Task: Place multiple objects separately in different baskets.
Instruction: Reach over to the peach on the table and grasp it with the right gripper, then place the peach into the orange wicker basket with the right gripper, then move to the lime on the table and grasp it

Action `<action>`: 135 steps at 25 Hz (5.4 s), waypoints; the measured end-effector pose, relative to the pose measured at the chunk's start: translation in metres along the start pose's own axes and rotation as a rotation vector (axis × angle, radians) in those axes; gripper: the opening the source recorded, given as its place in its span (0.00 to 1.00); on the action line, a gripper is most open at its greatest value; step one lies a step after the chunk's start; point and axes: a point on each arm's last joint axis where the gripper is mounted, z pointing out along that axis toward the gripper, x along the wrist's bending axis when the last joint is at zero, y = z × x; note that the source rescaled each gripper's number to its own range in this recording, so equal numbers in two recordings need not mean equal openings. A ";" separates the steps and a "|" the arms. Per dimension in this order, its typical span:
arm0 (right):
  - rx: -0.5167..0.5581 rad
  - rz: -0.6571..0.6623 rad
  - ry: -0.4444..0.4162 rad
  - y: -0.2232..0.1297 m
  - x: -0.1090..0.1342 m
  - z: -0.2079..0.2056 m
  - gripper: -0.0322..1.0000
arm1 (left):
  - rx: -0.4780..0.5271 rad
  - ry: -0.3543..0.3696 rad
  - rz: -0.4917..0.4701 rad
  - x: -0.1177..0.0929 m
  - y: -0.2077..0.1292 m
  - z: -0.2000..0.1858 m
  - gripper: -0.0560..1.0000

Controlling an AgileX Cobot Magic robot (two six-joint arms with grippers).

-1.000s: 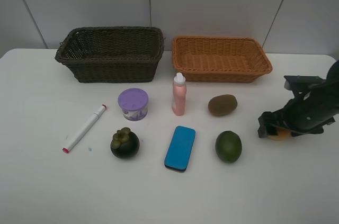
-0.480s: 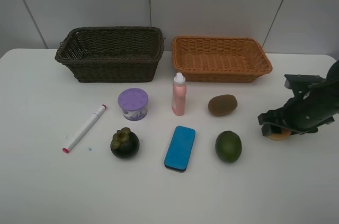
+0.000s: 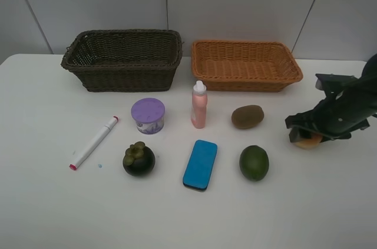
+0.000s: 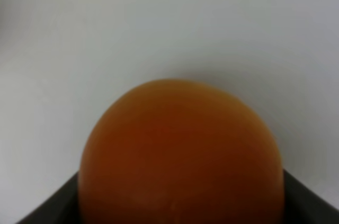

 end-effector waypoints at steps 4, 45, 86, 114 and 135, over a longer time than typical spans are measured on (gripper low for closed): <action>-0.018 -0.006 0.011 0.028 0.002 -0.015 0.55 | 0.000 0.000 0.000 0.000 0.000 0.000 1.00; -0.075 -0.113 0.047 0.176 0.034 0.014 0.55 | 0.000 0.000 0.000 0.000 0.000 0.000 1.00; -0.169 -0.137 0.036 0.183 0.035 -0.025 0.84 | 0.000 0.000 0.000 0.000 0.000 0.000 1.00; 0.100 -0.148 0.085 0.070 0.087 -0.111 0.78 | 0.000 0.000 0.000 0.000 0.000 0.000 1.00; 0.163 0.184 0.121 -0.031 0.126 -0.064 0.78 | 0.000 0.000 0.000 0.000 0.000 0.000 1.00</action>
